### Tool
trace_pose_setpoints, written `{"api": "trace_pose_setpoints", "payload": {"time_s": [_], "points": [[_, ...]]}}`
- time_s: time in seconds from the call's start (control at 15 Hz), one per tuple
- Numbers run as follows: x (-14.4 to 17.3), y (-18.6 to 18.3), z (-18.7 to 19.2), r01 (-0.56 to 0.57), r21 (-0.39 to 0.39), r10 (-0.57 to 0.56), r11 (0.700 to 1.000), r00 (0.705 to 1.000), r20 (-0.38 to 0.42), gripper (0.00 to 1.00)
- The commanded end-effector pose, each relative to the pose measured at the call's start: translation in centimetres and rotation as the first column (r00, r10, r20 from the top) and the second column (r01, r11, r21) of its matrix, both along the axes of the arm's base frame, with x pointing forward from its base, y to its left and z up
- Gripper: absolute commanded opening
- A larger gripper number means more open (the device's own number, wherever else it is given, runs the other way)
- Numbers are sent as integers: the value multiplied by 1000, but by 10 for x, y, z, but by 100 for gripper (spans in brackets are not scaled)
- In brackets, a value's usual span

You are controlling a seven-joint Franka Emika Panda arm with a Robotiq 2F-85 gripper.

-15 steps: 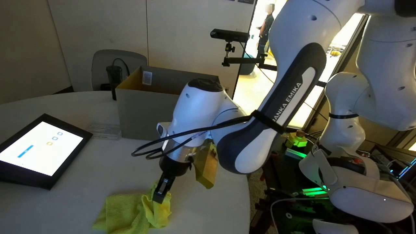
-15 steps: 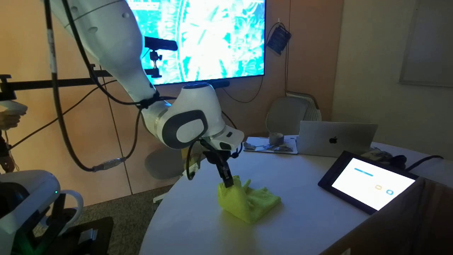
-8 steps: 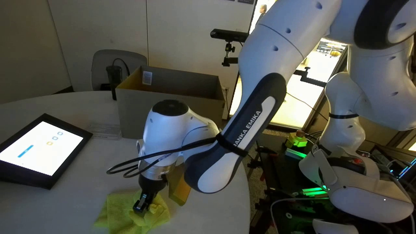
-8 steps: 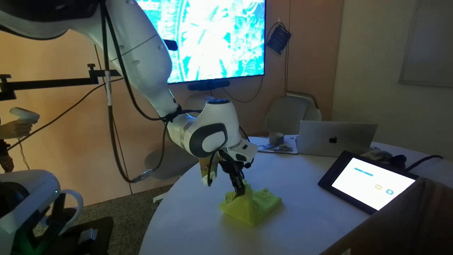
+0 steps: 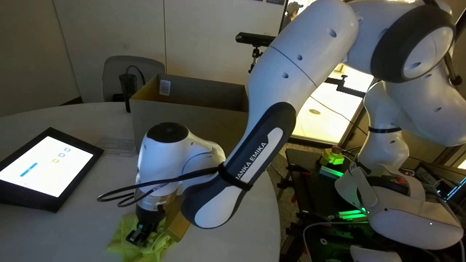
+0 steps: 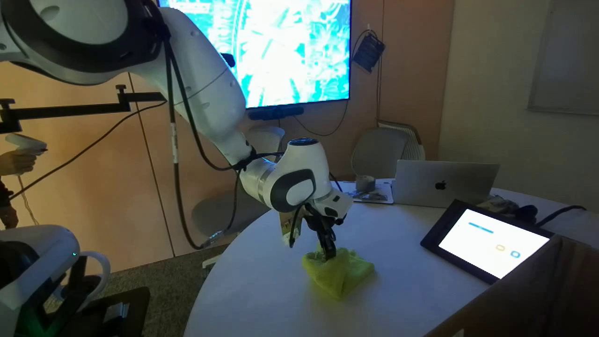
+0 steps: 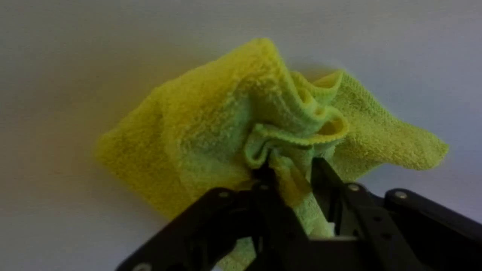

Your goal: Put the black marker on the towel, fold the towel twice then place it inside the box

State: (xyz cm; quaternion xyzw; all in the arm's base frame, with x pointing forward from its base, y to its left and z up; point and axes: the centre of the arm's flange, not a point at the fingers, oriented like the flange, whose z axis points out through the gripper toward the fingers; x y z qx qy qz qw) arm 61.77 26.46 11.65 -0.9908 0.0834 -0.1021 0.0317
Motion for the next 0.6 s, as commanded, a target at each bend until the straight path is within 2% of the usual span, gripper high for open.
{"api": "trace_pose_setpoints", "payload": {"time_s": [0.0,0.2,0.33,0.53], "points": [[14,7,8,28,-8,-28,1000,1000,13,66],[3,3,32,29,-7,-29,1000,999,24,88],[-7,2,47,16,-14,-16,1000,1000,23,99],[-24,0,69,-12,-16,13,1000,999,43,100]]}}
